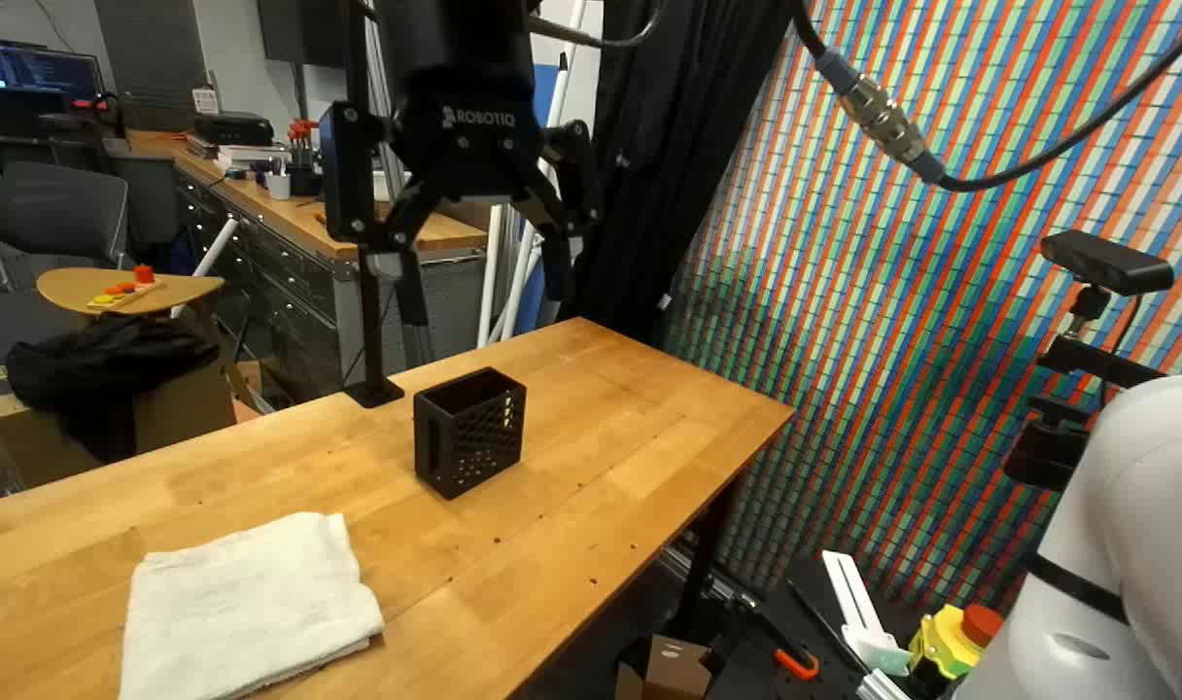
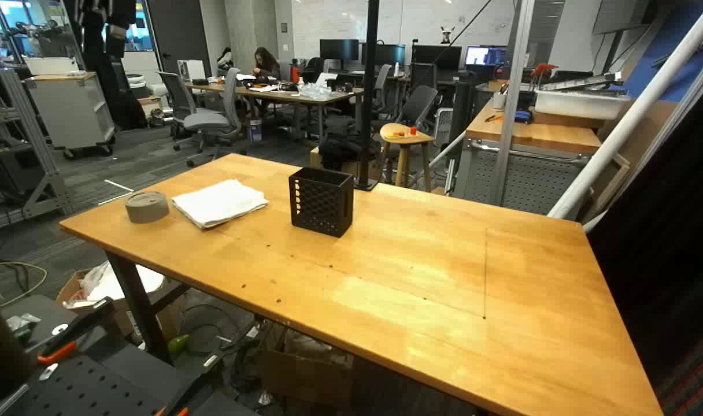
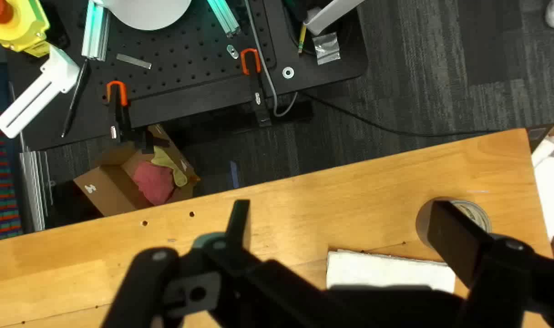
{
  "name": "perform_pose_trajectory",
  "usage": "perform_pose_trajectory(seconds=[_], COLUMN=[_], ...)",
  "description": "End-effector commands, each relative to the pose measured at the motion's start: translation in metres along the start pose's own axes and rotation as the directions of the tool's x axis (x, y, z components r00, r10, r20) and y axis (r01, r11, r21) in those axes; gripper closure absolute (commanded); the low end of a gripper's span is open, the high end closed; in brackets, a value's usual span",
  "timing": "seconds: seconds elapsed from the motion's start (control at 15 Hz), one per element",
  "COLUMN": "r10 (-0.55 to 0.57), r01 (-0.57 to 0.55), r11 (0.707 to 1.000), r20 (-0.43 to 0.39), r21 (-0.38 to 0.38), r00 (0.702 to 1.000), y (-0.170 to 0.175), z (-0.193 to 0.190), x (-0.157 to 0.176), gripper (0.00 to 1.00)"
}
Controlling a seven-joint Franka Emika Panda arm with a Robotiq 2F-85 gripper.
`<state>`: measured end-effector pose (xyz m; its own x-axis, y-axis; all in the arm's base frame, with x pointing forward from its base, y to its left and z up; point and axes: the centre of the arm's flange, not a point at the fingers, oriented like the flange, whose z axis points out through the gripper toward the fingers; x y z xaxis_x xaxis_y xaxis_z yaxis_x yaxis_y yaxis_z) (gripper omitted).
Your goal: Pick the cloth and shove it in the box
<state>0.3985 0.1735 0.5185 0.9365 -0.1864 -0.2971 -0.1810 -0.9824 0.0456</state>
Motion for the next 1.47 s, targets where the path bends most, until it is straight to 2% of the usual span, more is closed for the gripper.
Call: perform_pose_trajectory(seconds=[0.0, 0.2, 0.4, 0.8, 1.07, 1.4], r10=[-0.001, -0.002, -0.034, -0.173, -0.290, -0.435], r01=[0.001, 0.002, 0.033, 0.157, 0.246, 0.369], r11=[1.000, 1.000, 0.999, 0.979, 0.945, 0.892], r20=[-0.004, -0.013, -0.011, -0.122, -0.203, -0.267], r21=[0.002, 0.006, -0.008, -0.128, -0.213, -0.263], r00=[1.000, 1.000, 0.999, 0.977, 0.935, 0.860], y=[0.000, -0.001, -0.011, -0.048, -0.091, -0.133], z=[-0.002, -0.006, -0.003, 0.011, 0.026, 0.056], x=[0.000, -0.002, 0.012, 0.051, 0.087, 0.141], gripper=[0.00, 0.00, 0.00, 0.00, 0.00, 0.00])
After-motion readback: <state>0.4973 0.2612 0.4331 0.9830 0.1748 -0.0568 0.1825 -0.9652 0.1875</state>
